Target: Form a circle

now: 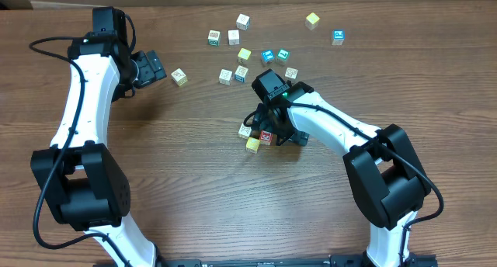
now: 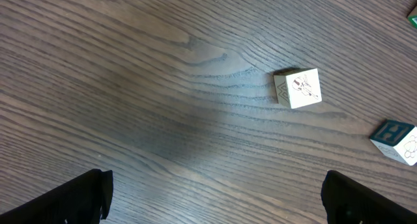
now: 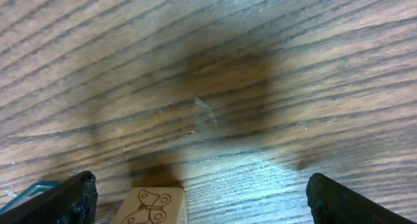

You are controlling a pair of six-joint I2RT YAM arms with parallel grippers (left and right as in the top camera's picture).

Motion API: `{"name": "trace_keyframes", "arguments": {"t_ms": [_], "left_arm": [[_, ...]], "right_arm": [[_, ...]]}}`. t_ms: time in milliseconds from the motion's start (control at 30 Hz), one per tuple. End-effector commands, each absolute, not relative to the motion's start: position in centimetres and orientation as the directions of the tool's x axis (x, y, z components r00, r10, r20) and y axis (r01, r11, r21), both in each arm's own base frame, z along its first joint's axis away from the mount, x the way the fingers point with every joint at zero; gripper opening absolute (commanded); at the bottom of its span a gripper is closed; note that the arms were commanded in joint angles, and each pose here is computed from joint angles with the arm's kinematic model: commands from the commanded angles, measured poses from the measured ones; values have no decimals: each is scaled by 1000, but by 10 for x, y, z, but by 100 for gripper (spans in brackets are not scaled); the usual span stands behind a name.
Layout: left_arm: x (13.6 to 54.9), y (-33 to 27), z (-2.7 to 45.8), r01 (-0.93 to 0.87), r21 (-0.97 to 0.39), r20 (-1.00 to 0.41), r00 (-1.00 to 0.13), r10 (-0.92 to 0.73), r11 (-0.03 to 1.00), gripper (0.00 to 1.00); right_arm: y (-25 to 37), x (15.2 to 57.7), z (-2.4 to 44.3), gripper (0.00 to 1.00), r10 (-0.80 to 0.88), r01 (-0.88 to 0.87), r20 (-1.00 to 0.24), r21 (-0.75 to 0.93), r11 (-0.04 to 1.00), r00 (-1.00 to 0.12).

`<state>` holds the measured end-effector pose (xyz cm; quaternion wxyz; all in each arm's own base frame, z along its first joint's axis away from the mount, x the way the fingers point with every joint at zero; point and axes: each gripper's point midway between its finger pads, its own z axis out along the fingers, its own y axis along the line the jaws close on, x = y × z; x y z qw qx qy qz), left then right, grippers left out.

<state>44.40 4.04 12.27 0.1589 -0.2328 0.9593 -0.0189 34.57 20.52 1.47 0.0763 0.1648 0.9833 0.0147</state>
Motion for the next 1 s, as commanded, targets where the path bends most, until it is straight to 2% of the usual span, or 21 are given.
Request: {"name": "trace_keyframes", "arguments": {"t_ms": [0, 967], "left_arm": [[448, 39, 125, -443, -123, -302, -836, -459, 888, 100], [449, 39, 125, -443, -123, -302, -836, -459, 888, 99]], "right_arm": [[203, 347, 16, 100, 356, 352, -144, 49, 935, -923], [197, 347, 16, 100, 393, 393, -155, 30, 919, -907]]}}
